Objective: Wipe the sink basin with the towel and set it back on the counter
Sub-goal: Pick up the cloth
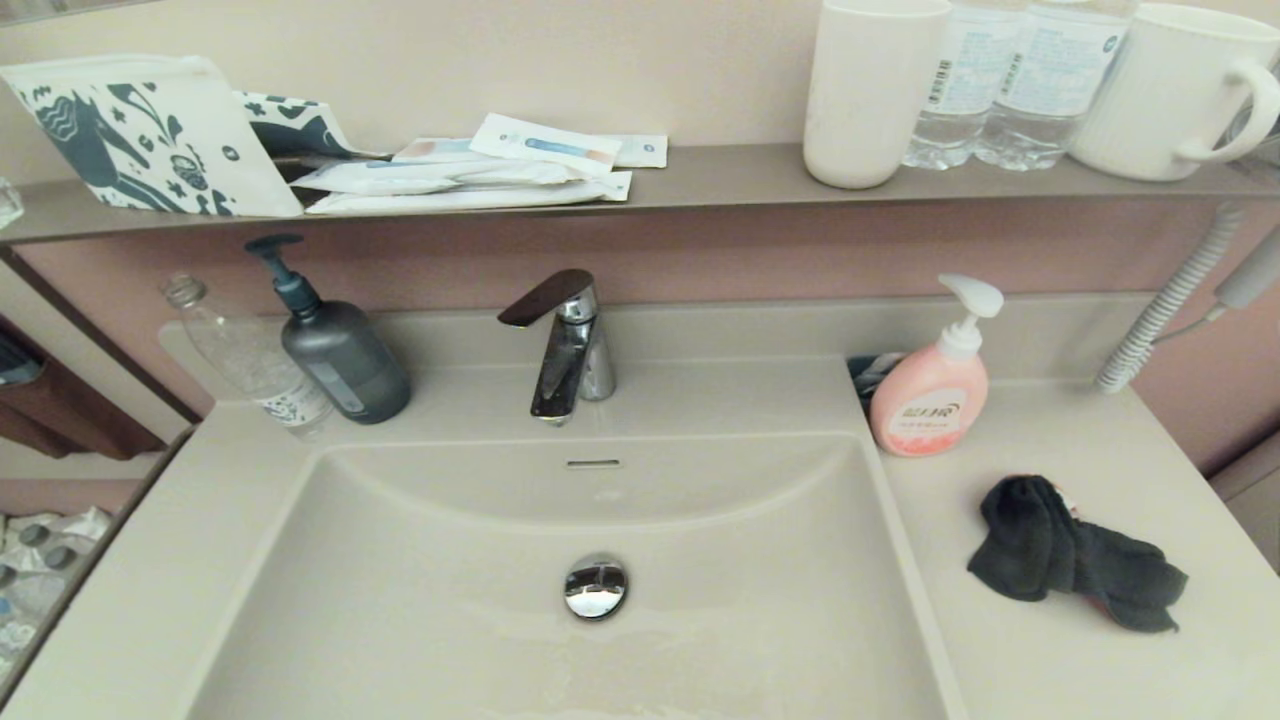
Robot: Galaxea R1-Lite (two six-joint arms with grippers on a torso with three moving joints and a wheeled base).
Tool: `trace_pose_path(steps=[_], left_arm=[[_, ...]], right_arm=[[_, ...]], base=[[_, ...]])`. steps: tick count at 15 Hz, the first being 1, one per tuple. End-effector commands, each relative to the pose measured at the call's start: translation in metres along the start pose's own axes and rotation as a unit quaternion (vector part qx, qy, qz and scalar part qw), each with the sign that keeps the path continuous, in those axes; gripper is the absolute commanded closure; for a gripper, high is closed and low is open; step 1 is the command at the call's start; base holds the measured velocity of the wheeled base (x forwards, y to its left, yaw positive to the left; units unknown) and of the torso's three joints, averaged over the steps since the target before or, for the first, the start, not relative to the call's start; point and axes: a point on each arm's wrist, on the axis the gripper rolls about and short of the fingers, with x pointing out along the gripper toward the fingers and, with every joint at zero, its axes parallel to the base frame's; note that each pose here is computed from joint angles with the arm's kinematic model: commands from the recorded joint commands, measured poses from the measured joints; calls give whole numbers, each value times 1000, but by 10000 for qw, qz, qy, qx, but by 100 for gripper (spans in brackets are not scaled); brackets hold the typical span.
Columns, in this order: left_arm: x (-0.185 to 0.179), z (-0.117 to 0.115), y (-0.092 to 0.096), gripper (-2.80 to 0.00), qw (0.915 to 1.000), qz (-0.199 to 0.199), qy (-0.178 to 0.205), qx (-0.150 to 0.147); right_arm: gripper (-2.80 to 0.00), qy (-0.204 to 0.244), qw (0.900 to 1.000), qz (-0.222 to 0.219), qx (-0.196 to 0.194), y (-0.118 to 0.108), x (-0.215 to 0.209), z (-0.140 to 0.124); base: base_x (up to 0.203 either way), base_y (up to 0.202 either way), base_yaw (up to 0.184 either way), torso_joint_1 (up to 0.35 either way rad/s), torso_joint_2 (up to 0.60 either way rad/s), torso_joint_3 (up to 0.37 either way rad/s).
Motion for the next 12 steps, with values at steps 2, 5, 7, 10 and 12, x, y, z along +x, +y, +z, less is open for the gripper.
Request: trace_pose_path(steps=[2,5,7,10,12], left_arm=[[0,0,0,0,10000,1,-28,-16],[0,0,0,0,9997,30,-17,-244],[0,0,0,0,9997,32,-16,-252],[0,0,0,0,9997,38,-11,-260],[0,0,0,0,9997,31,-16,-260]], right_arm=[[0,4,10000,5,-4,0,0,0],[0,4,10000,5,-4,0,0,0],[0,4,10000,5,-4,0,0,0],[0,4,10000,5,-37,0,0,0],[0,26,9999,13,-157,0,0,0]], base=[[0,0,0,0,0,0],[0,0,0,0,0,0],[0,0,0,0,0,0],[0,0,0,0,0,0],[0,0,0,0,0,0]])
